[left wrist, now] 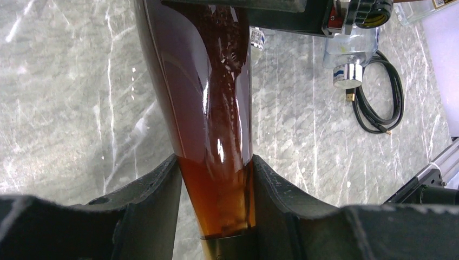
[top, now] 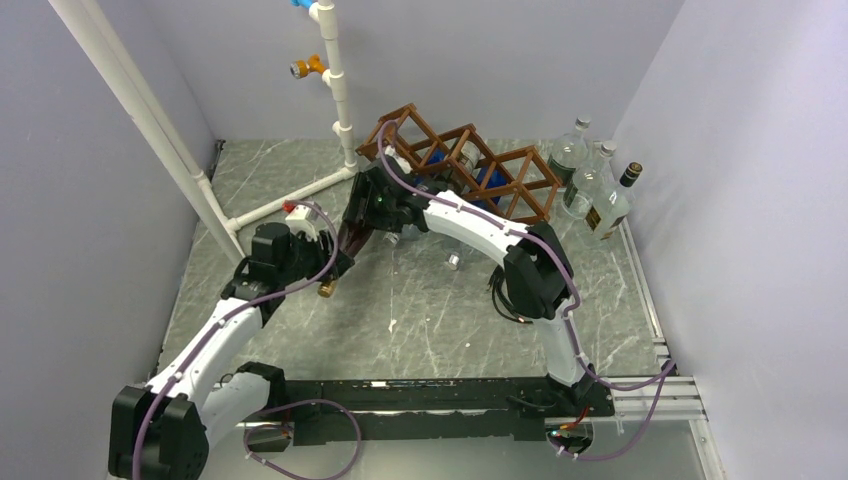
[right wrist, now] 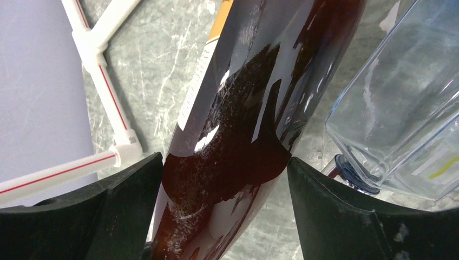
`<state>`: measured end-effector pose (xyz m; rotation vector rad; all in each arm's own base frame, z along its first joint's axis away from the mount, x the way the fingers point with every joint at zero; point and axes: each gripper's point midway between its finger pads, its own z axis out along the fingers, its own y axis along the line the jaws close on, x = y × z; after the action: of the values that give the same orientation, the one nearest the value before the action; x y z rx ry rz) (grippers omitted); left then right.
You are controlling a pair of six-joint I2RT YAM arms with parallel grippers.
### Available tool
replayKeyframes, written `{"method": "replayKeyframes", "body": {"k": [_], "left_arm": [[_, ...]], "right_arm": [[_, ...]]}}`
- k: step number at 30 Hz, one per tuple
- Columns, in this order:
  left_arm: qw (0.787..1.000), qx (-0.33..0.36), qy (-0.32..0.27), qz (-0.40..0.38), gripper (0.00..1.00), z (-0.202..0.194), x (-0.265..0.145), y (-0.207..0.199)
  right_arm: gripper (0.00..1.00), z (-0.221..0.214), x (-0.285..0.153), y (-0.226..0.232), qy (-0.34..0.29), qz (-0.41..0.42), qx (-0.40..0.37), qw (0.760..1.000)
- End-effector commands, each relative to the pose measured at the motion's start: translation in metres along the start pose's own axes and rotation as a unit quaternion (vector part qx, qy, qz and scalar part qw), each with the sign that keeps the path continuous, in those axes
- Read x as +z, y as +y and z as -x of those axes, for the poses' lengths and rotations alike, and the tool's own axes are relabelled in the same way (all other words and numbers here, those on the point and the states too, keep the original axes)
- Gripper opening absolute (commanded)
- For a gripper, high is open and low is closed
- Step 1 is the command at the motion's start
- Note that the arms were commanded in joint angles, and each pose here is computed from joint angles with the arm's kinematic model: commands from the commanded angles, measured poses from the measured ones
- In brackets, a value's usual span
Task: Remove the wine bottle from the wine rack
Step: Place the wine bottle at the center of the board.
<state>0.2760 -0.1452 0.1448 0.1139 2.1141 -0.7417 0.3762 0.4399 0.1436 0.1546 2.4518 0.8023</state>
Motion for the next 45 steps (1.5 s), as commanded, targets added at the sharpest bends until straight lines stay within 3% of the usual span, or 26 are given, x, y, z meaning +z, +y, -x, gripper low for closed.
{"method": "replayKeyframes", "body": {"k": [1, 20, 28, 32, 35, 41, 45], "left_arm": [[0.976, 0.092, -0.152, -0.124, 0.00, 0.084, -0.031, -0.071], [0.989, 0.049, -0.124, -0.068, 0.00, 0.068, -0.039, -0.053], [0.993, 0.053, -0.098, -0.048, 0.00, 0.063, -0.049, -0.051], [0.995, 0.055, -0.077, -0.035, 0.00, 0.061, -0.056, -0.050], [0.996, 0.057, -0.055, -0.031, 0.00, 0.056, -0.062, -0.052], [0.997, 0.056, 0.002, -0.049, 0.00, 0.040, -0.074, -0.062], [0.995, 0.053, 0.040, -0.071, 0.00, 0.028, -0.080, -0.069]], "right_arm": [[0.85, 0.017, -0.014, 0.038, -0.035, 0.072, -0.041, 0.996], [0.92, 0.004, -0.019, 0.050, -0.015, 0.107, -0.087, 0.990], [0.94, 0.026, -0.057, 0.074, -0.054, 0.152, -0.185, 0.969], [0.94, 0.030, -0.084, 0.089, -0.066, 0.196, -0.275, 0.939], [0.94, 0.023, -0.108, 0.099, -0.062, 0.239, -0.352, 0.903], [0.95, -0.010, -0.160, 0.102, -0.027, 0.343, -0.517, 0.783], [0.96, -0.032, -0.185, 0.087, -0.008, 0.382, -0.587, 0.714]]}}
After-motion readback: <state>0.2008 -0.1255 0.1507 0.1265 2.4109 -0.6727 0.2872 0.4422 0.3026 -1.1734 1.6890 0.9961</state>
